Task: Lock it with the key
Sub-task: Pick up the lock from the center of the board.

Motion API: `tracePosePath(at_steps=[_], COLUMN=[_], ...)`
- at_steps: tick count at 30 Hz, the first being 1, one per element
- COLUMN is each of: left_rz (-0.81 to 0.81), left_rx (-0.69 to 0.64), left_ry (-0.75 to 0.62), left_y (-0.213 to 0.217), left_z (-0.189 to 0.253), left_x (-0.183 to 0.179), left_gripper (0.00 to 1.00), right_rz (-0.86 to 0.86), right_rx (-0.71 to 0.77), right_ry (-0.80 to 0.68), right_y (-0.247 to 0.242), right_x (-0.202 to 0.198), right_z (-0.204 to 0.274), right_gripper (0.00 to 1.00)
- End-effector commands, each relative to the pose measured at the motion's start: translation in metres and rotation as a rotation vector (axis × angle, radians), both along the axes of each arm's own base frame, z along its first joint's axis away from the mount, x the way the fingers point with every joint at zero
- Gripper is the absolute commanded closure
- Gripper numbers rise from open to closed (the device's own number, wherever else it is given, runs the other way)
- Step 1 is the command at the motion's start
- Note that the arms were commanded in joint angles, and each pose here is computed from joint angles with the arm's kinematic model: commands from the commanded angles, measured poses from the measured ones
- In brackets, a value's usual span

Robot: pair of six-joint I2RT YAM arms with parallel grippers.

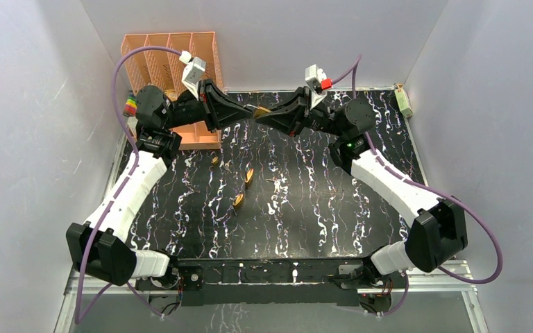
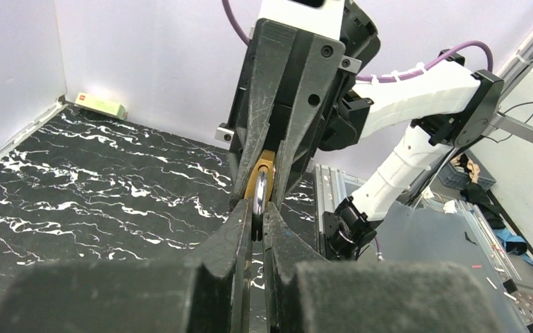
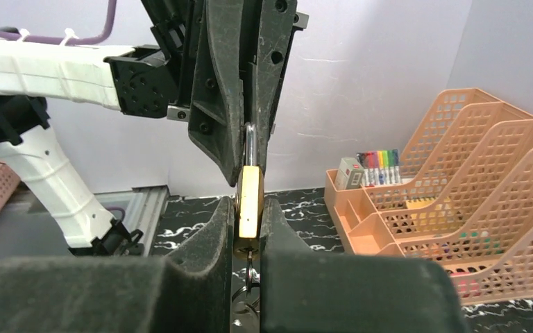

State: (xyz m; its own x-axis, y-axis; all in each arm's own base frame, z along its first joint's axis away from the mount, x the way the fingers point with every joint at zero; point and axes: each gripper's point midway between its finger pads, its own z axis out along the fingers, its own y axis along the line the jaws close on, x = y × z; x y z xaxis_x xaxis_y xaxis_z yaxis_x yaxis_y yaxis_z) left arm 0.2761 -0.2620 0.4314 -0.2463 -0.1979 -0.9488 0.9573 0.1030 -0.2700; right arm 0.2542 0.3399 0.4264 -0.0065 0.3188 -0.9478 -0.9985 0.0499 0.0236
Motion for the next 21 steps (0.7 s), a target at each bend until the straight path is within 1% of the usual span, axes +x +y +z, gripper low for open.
tracePosePath(at_steps=[1,4,5,6,7,8,9,10,11,12,15,16,21], left_rz=[-0.005,-0.004,-0.002,0.000,0.007,0.024,0.027,0.028,0.020,0.010,-0.037,-0.048,-0.070], left_rx=[-0.034,-0.029,-0.026,-0.022,-0.023,-0.030,-0.039,-0.047,-0.052,-0.051,-0.026,-0.020,-0.006], left_ry=[-0.096,-0.093,-0.091,-0.085,-0.084,-0.084,-0.091,-0.098,-0.100,-0.099,-0.077,-0.072,-0.064], left_y=[0.005,0.007,0.010,0.013,0.018,0.026,0.031,0.037,0.040,0.041,0.040,0.040,0.038], left_z=[0.023,0.022,0.023,0.024,0.026,0.029,0.033,0.035,0.036,0.037,0.033,0.032,0.029], left_x=[-0.014,-0.014,-0.014,-0.014,-0.013,-0.011,-0.012,-0.013,-0.014,-0.015,-0.015,-0.016,-0.019], left_gripper=[1.00,1.00,0.92,0.70,0.53,0.27,0.17,0.13,0.13,0.14,0.28,0.29,0.30], right_rz=[0.084,0.088,0.088,0.093,0.097,0.107,0.124,0.142,0.163,0.176,0.184,0.185,0.191], right_rx=[0.046,0.024,0.008,-0.010,-0.028,-0.050,-0.073,-0.095,-0.105,-0.111,-0.112,-0.113,-0.119], right_ry=[-0.103,-0.098,-0.091,-0.083,-0.070,-0.055,-0.039,-0.017,-0.013,-0.006,-0.004,-0.002,0.012], right_y=[-0.006,-0.008,-0.010,-0.011,-0.014,-0.016,-0.017,-0.018,-0.018,-0.018,-0.018,-0.017,-0.013], right_x=[-0.025,-0.027,-0.026,-0.026,-0.025,-0.024,-0.024,-0.023,-0.025,-0.025,-0.025,-0.024,-0.018], right_z=[0.038,0.038,0.036,0.034,0.033,0.031,0.029,0.026,0.027,0.026,0.026,0.026,0.025], right_gripper=[1.00,1.00,1.00,1.00,1.00,1.00,1.00,1.00,1.00,1.00,1.00,1.00,1.00])
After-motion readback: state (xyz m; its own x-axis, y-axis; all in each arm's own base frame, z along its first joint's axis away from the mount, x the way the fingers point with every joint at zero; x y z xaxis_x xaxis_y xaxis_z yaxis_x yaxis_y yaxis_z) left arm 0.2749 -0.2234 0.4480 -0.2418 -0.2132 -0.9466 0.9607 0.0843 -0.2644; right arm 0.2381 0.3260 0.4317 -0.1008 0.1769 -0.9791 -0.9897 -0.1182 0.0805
